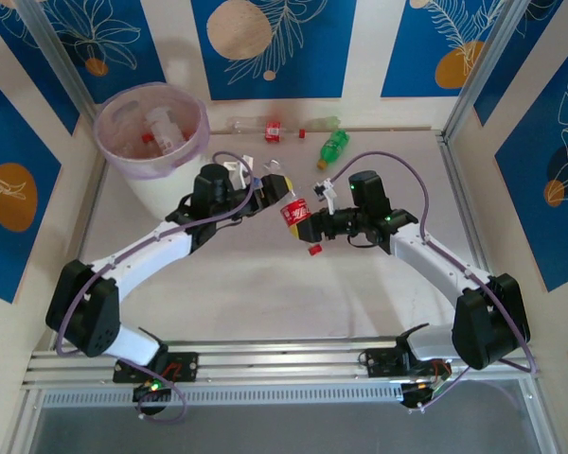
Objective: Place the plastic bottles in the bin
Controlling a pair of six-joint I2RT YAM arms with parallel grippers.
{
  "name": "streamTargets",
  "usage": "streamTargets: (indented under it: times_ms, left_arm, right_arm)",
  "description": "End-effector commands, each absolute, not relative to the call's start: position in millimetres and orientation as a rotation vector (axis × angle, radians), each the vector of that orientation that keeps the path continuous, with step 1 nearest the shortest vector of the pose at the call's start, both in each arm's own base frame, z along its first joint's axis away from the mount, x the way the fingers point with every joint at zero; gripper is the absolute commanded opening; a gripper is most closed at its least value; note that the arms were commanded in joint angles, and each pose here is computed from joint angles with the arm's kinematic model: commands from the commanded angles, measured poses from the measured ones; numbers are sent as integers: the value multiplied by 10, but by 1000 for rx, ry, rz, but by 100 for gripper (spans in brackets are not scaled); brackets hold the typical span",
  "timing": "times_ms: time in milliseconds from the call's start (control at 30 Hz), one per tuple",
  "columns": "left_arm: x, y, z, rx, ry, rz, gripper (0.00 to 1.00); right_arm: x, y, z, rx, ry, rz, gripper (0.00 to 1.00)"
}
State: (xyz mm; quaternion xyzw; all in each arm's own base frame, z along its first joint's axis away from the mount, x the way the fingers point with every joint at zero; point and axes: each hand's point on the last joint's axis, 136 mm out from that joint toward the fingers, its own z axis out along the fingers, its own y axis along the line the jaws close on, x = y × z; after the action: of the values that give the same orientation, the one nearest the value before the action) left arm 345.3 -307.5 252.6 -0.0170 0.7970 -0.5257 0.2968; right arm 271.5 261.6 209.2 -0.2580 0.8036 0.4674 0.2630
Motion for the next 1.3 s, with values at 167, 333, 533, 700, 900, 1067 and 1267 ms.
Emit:
streamTargets:
  times_ms: [167,333,533,700,900,1067,1267]
  left_arm:
    - [3449,-3265,2584,-67,2071,-1494,95]
    - [3449,-3270,2585,-73,2068,-1502,81]
    - [3459,-3242,2557,-94,2076,-1482,58]
    - [3479,-3232,2516,-112,2086,-1474,43]
    - [3494,-3232,2494,-118,2088,-1464,38]
    - [3520,-3219,2449,-125,2098,-1447,38]
    - [3545,-3216,2401,-130,2106,-1438,37]
  right_arm:
    - [2680,2748,2282,-764,2091,1278,44]
    - [2679,2766,2262,-768,2097,1280,44]
    - [2696,2764,2252,-758,2096,1265,50]
    - [2711,2744,2266,-750,2090,1246,62]
    - [2726,2701,2252,-723,2117,1230,80]
    - [2706,2661,2275,-717,2117,1210,99]
    - [2692,2591,2337,-707,2138,1171,99]
